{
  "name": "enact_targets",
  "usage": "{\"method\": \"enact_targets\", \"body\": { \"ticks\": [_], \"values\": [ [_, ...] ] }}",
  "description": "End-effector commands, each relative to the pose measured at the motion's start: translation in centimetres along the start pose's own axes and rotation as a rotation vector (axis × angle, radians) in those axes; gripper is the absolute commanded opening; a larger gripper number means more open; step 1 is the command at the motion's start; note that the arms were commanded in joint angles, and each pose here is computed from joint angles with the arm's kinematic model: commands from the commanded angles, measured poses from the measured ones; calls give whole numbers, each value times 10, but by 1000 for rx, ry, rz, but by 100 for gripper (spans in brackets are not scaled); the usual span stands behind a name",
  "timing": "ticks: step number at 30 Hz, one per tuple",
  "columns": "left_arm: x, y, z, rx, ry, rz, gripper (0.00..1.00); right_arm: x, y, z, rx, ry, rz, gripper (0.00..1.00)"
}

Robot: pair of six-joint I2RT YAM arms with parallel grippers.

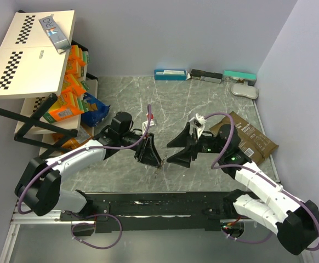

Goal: Unlock with the key

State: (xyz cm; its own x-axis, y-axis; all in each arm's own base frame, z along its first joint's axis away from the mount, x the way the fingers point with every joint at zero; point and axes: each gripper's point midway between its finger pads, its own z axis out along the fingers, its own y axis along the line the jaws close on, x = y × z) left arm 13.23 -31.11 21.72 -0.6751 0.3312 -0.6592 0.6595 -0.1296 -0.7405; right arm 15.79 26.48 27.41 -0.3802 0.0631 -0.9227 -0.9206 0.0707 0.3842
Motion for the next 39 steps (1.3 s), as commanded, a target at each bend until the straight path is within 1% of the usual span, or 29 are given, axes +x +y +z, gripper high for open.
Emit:
{"method": "enact_targets", "body": {
  "ticks": [1, 6, 9, 10, 12, 13, 18, 20, 21, 23, 24, 26, 27, 29, 30, 32, 34, 36, 37, 38, 39],
  "values": [
    [-4, -26, -3, 94, 20, 116, 1, -3, 17, 9, -88, 39, -56, 85],
    [-4, -28, -3, 101, 21, 123, 1, 6, 19, 16, -116, 67, -33, 82],
    [-4, -29, -4, 101, 21, 129, 1, 10, 19, 18, -129, 71, -23, 76],
    [-5, -29, -4, 100, 20, 129, 1, 10, 19, 19, -128, 72, -20, 71],
    [-5, -29, -4, 97, 17, 134, 1, 12, 18, 20, -130, 77, -14, 66],
    [-6, -30, -4, 96, 16, 137, 1, 13, 18, 20, -129, 79, -11, 60],
    [-6, -30, -4, 94, 13, 140, 1, 18, 17, 19, -123, 89, 0, 46],
    [-6, -30, -4, 94, 13, 137, 1, 18, 16, 19, -118, 91, -2, 42],
    [-5, -29, -4, 94, 14, 135, 1, 18, 16, 19, -118, 91, -2, 38],
    [-6, -30, -4, 95, 13, 138, 1, 18, 16, 19, -114, 89, -3, 33],
    [-6, -29, -4, 93, 13, 137, 1, 17, 16, 19, -111, 87, -4, 27],
    [-6, -27, -3, 81, 8, 140, 1, 16, 15, 19, -102, 86, -5, 20],
    [-6, -26, -3, 78, 9, 138, 1, 16, 14, 19, -97, 85, -7, 15],
    [-7, -24, -3, 63, 8, 141, 1, 16, 11, 19, -81, 84, -9, 11],
    [-9, -21, -3, 40, -1, 142, 1, 15, 11, 19, -77, 83, -11, 8],
    [-10, -15, -3, 7, -10, 141, 1, 14, 8, 18, -51, 80, -5, 6],
    [-16, -3, -3, -68, -33, 139, 1, 15, 4, 18, -23, 81, 0, 4],
    [-17, 11, -4, -147, -41, 117, 1, 15, -8, 18, 53, 83, 23, 1],
    [-23, 25, -6, -234, -69, 110, 1, 16, -16, 17, 94, 88, 31, 1],
    [-22, 34, -9, -287, -72, 92, 1, 20, -22, 16, 138, 104, 56, 1],
    [-24, 41, -12, -338, -84, 81, 1, 21, -36, 14, 218, 101, 68, 1]
  ]
}}
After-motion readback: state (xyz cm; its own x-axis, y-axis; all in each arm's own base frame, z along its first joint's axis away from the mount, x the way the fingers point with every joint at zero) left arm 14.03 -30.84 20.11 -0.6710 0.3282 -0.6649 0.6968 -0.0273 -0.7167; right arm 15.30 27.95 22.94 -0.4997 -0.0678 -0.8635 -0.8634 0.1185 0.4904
